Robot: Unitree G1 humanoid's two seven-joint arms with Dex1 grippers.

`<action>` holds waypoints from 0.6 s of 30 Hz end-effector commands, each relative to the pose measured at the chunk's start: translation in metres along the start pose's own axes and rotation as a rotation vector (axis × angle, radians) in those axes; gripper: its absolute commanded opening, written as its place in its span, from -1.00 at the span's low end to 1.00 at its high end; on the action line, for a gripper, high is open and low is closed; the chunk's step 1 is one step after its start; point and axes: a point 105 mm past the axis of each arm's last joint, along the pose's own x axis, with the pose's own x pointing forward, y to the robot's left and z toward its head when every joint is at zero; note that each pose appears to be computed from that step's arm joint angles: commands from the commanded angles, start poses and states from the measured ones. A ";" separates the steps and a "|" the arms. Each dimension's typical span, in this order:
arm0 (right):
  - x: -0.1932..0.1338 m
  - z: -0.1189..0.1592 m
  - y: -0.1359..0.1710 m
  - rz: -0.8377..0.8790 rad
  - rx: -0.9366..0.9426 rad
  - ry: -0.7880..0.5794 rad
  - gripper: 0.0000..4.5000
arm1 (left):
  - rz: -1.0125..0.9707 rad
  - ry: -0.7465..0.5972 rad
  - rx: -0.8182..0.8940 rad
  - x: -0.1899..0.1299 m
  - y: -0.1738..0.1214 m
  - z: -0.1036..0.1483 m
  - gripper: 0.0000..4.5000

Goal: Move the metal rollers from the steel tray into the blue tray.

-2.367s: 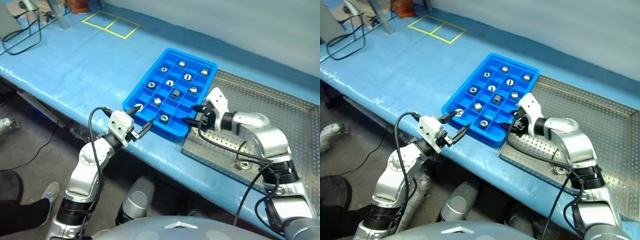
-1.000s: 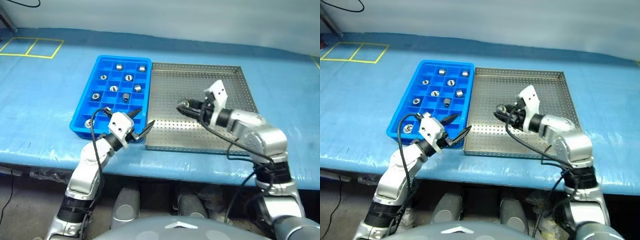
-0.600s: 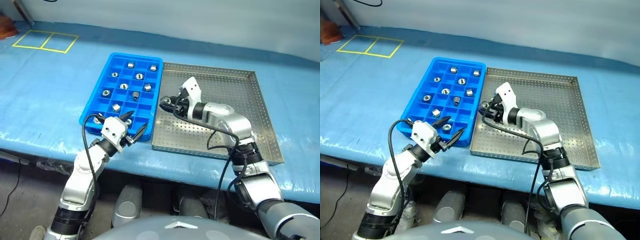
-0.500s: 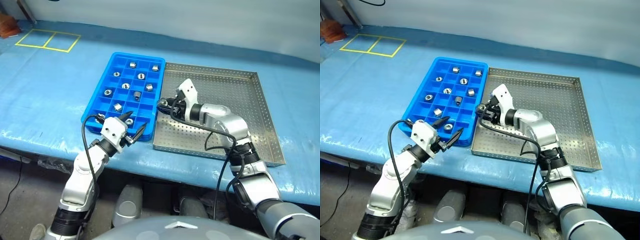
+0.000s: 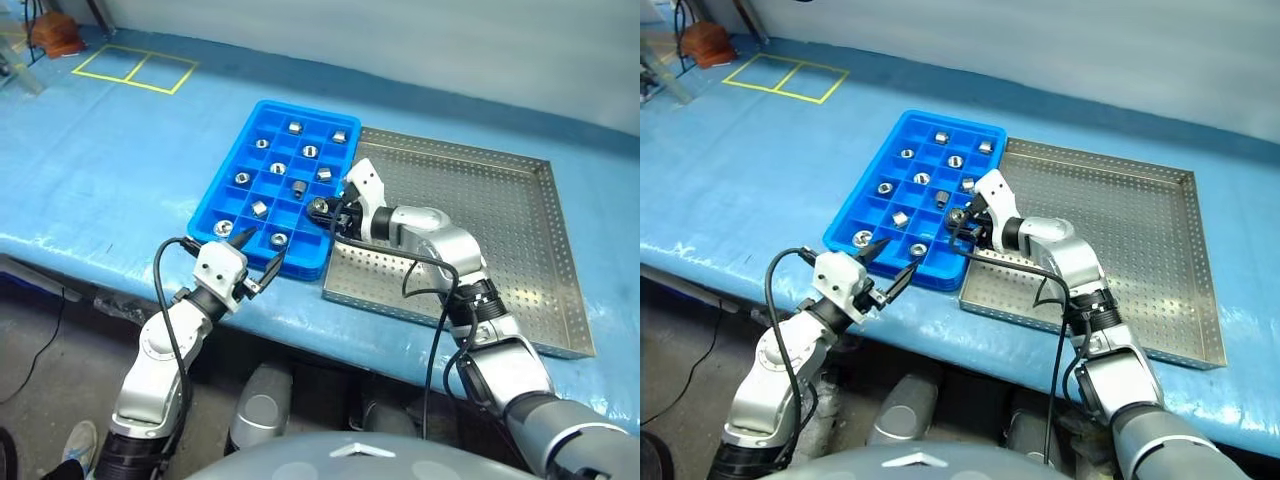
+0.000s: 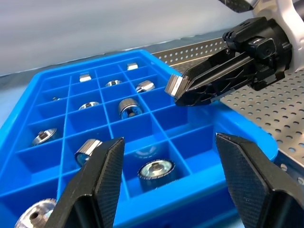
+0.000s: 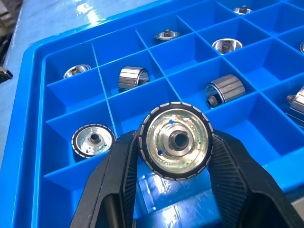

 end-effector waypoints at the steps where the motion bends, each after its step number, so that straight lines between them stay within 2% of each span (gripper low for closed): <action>1: -0.003 -0.002 -0.010 -0.053 -0.042 0.035 0.12 | 0.008 -0.053 0.037 -0.002 0.001 0.017 0.49; 5: -0.012 -0.004 -0.017 -0.082 -0.049 0.041 0.65 | -0.001 -0.056 0.036 0.000 0.000 0.018 0.49; 8: -0.016 0.001 -0.020 -0.101 -0.037 0.011 0.65 | -0.010 -0.058 0.035 0.002 -0.001 0.018 0.49; 13: -0.032 0.037 -0.016 -0.099 -0.009 -0.229 0.65 | -0.034 -0.090 0.021 0.009 -0.002 0.024 0.49; 18: -0.050 0.040 -0.029 -0.267 -0.079 -0.312 0.65 | -0.093 -0.110 -0.017 0.021 -0.007 0.026 0.49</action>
